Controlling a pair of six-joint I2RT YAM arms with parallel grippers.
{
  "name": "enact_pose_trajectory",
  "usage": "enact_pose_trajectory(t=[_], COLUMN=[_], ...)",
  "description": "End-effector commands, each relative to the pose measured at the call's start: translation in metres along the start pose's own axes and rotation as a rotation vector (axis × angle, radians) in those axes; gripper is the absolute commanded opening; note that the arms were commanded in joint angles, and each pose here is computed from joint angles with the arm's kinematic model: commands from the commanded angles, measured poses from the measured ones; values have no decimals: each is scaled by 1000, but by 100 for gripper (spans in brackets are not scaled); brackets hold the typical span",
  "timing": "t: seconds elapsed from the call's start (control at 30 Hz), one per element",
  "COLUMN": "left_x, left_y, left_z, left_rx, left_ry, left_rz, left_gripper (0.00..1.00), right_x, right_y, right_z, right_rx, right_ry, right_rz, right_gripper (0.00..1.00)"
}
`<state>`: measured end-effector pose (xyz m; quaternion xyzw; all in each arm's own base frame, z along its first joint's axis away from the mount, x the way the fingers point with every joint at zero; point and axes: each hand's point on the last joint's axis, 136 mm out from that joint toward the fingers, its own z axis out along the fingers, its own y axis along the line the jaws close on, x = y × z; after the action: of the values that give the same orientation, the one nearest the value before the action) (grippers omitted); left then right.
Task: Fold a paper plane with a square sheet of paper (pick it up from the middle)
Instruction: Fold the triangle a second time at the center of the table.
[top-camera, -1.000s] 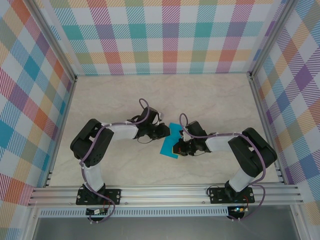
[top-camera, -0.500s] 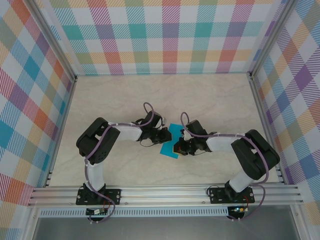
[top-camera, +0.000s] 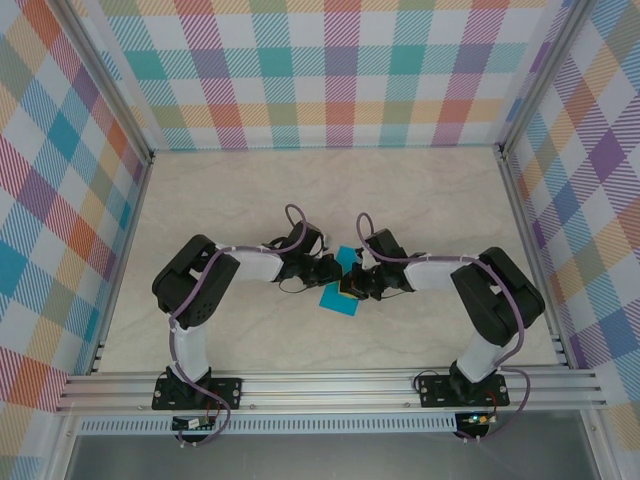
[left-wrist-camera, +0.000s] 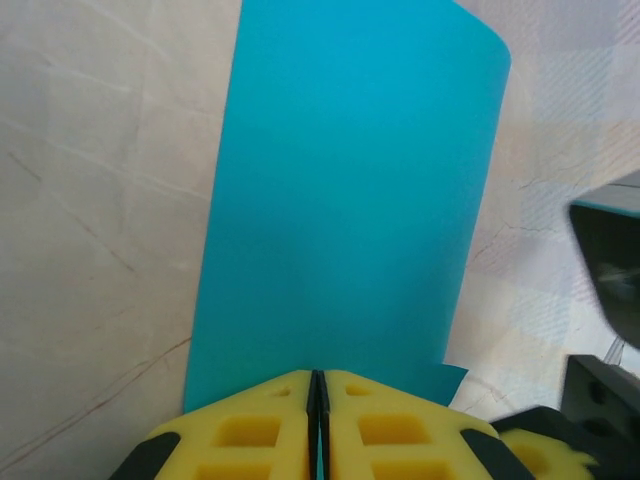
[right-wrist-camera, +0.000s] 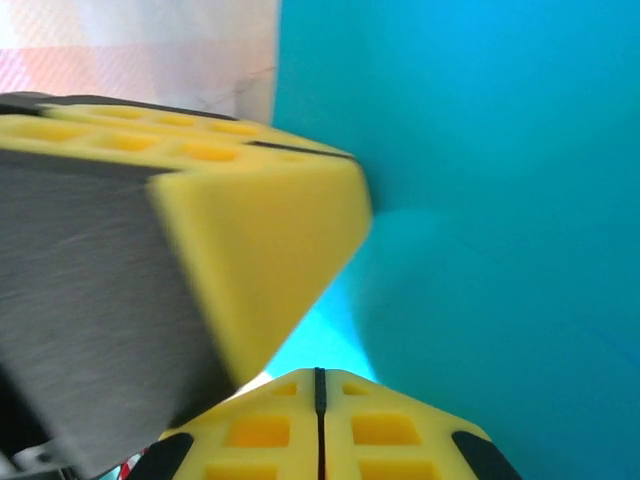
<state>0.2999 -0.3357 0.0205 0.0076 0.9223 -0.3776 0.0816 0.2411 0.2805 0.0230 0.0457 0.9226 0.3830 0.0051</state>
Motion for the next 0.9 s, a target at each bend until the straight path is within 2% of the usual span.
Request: enact_pose_trajectory(t=[0.0,0.23,0.43,0.6,0.87], left_x=[17,18,19,22,22], left_y=[32,35,42,48,48], left_z=[11,10,11,13,14], left_rx=[-90,-103,-129,-140,-145], left_ry=[33,31,30,36,41], left_rz=[-34,-37,-38,-45,-45], left_gripper=[12,12,12,11,12], right_x=[12,18,29,44,49], right_y=[-30,-29,-5,-30,-16], right_z=[13,6,-4,-7,-20], right_rx=[91,100,-20,46,1], right_ry=[37,51,74,86,78], right_rz=[42,21,-41,-11,-58], right_gripper=[7,7,9,9,12])
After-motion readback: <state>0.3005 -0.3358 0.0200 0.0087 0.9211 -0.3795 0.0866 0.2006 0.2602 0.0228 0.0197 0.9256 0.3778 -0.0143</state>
